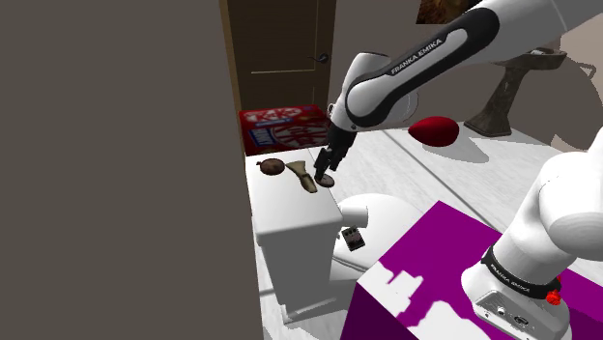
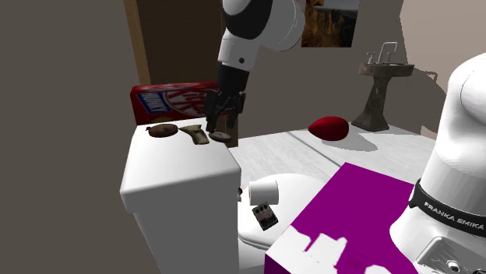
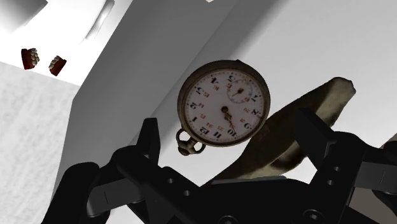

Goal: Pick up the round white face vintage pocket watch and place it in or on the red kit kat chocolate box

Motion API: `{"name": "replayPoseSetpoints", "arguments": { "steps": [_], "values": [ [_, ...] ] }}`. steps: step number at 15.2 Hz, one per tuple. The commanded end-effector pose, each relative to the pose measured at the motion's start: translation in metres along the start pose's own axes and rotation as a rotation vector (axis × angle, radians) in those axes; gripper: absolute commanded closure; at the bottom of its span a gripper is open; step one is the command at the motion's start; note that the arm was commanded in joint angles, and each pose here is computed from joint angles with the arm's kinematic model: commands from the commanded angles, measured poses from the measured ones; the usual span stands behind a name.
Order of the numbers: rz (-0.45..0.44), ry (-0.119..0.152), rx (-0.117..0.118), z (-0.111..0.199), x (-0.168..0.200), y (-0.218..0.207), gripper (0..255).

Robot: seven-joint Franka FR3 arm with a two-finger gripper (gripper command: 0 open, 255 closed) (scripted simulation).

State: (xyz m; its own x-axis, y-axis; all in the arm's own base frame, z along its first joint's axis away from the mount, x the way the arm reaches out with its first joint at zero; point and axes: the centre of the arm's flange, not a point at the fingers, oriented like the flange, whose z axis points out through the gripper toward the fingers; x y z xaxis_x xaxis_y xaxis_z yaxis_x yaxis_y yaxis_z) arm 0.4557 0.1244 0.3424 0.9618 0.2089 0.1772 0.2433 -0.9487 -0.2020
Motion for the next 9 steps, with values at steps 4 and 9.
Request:
{"name": "replayPoseSetpoints", "arguments": {
  "steps": [4,9],
  "values": [
    [0.000,0.001,0.000,0.0196,0.0011,-0.0001,0],
    [0.000,0.001,0.000,0.0196,0.0012,-0.0001,0]
  ]
}}
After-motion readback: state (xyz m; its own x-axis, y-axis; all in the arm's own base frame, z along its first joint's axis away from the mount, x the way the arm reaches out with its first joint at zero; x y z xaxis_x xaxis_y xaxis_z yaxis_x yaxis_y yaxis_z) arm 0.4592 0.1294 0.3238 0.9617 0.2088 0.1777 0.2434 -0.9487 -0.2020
